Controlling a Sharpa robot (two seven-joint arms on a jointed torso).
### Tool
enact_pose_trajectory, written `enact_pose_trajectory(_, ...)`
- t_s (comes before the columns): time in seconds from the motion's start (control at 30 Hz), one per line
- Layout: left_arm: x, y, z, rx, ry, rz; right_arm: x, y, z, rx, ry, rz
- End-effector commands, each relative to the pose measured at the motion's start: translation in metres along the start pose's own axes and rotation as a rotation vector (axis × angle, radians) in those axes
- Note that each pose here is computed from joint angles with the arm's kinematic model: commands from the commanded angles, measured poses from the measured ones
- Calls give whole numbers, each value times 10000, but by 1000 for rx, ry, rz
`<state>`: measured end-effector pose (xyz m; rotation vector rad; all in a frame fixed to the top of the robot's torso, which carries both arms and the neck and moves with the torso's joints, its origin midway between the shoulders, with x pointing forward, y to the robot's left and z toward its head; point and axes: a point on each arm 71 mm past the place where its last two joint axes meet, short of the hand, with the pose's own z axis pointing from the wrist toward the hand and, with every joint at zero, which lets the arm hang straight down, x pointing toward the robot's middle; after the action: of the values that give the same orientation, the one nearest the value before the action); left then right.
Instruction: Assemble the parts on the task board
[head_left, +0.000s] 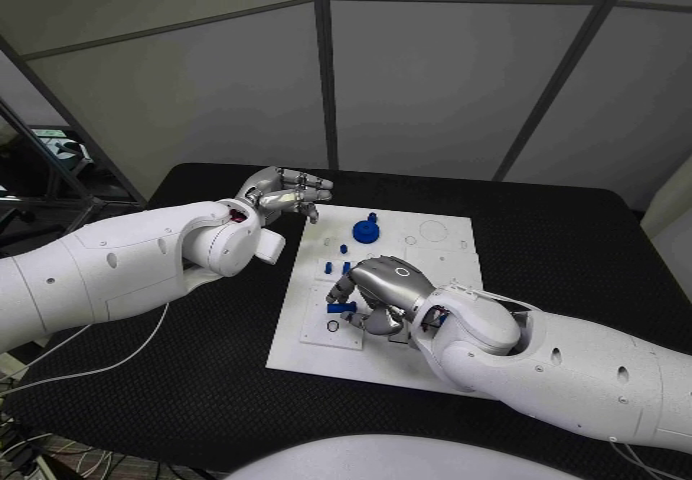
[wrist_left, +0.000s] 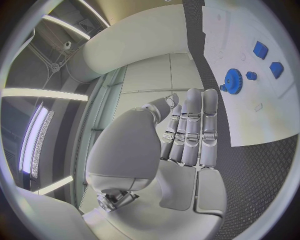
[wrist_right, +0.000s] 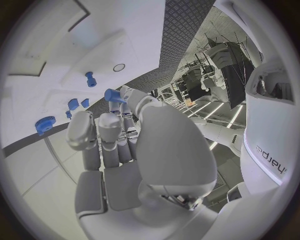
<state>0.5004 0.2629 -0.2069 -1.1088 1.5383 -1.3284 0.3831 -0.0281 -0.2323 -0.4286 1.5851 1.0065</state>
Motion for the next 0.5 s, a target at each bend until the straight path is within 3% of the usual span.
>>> enact_pose_trajectory(0.03, 6, 20, -33, -15, 18, -8, -34, 0, -9, -3, -30, 20)
enact_pose_trajectory(0.5, -37, 216, -223, -87, 60, -4, -57, -72, -67, 19, -38, 16)
